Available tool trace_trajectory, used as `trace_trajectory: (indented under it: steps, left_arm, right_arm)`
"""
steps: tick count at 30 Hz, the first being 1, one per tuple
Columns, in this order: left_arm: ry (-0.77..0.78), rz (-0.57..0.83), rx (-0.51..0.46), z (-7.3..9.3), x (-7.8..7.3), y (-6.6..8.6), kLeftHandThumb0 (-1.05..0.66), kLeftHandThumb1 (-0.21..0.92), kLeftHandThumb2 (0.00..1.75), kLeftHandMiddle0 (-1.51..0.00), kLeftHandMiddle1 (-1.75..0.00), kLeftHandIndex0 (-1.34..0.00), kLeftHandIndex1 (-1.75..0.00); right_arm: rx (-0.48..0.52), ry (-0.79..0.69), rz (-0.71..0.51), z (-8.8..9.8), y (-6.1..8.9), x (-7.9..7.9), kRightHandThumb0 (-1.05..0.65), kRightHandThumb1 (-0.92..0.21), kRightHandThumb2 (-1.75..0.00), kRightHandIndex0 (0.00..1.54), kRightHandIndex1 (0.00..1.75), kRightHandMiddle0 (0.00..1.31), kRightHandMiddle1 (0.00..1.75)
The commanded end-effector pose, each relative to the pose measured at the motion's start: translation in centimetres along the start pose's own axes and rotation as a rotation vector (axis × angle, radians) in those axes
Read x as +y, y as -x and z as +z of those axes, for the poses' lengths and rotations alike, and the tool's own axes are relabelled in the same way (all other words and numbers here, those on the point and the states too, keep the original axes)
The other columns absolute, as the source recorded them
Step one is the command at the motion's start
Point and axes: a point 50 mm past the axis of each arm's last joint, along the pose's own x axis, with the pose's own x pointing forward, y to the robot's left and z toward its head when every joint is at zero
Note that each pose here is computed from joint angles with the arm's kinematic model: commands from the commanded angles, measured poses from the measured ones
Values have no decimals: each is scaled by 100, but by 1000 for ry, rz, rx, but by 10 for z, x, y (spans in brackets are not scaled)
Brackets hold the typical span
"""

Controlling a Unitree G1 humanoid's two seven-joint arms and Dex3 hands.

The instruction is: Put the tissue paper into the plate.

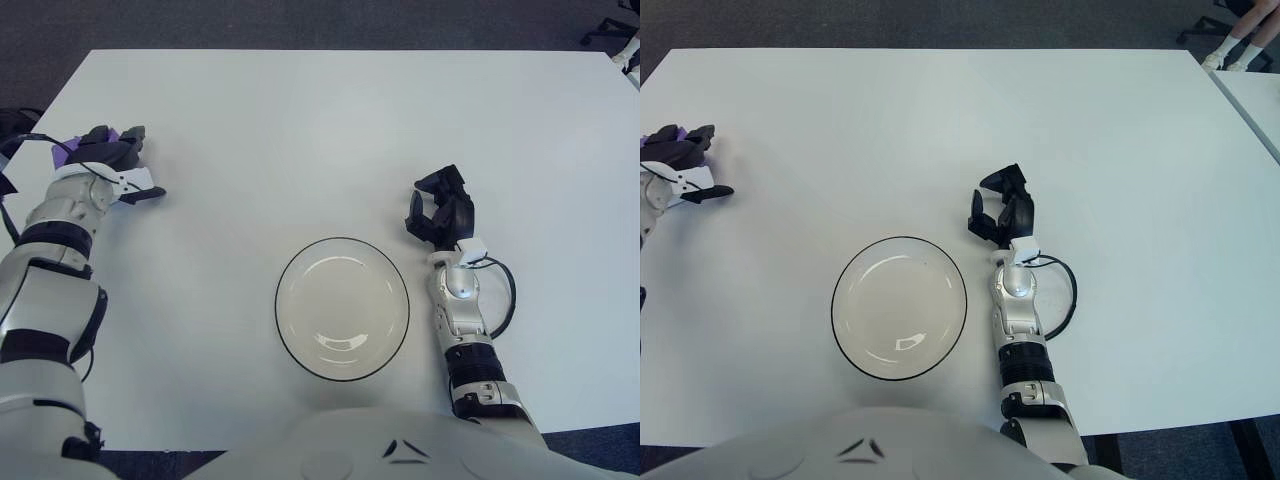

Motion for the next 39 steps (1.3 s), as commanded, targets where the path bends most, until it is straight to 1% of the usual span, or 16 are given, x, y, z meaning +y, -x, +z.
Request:
trace_trajectory:
  steps: [1,6,8,19,32,39]
  left_arm:
    - [6,65,5,-16,5,8,-101,55,60,0,0,0,0]
    - [42,130,-27,-18,10,11,-103,57,60,0,0,0,0]
    - [43,155,-40,-18,14,13,-104,59,58,0,0,0,0]
    - [26,210,-95,-19,31,20,-105,63,53,0,0,0,0]
    - [26,194,-72,-24,34,24,-105,62,51,0,0,0,0]
    - [20,152,-25,-30,27,22,-105,64,51,0,0,0,0]
  right_arm:
    - [267,87,-76,-49,51,-38,-41,-55,-102,64,156,43,175]
    - [272,83,-74,-49,51,-37,-41,-56,-102,64,154,42,175]
    - [273,81,-71,-50,51,-37,-41,-56,-102,64,155,42,175]
    - [279,90,-68,-50,50,-35,-41,-55,-102,64,156,43,175]
    - [278,85,-71,-50,49,-34,-41,-56,-102,64,156,42,175]
    - [280,82,-75,-49,49,-34,-41,-56,-102,64,156,42,175]
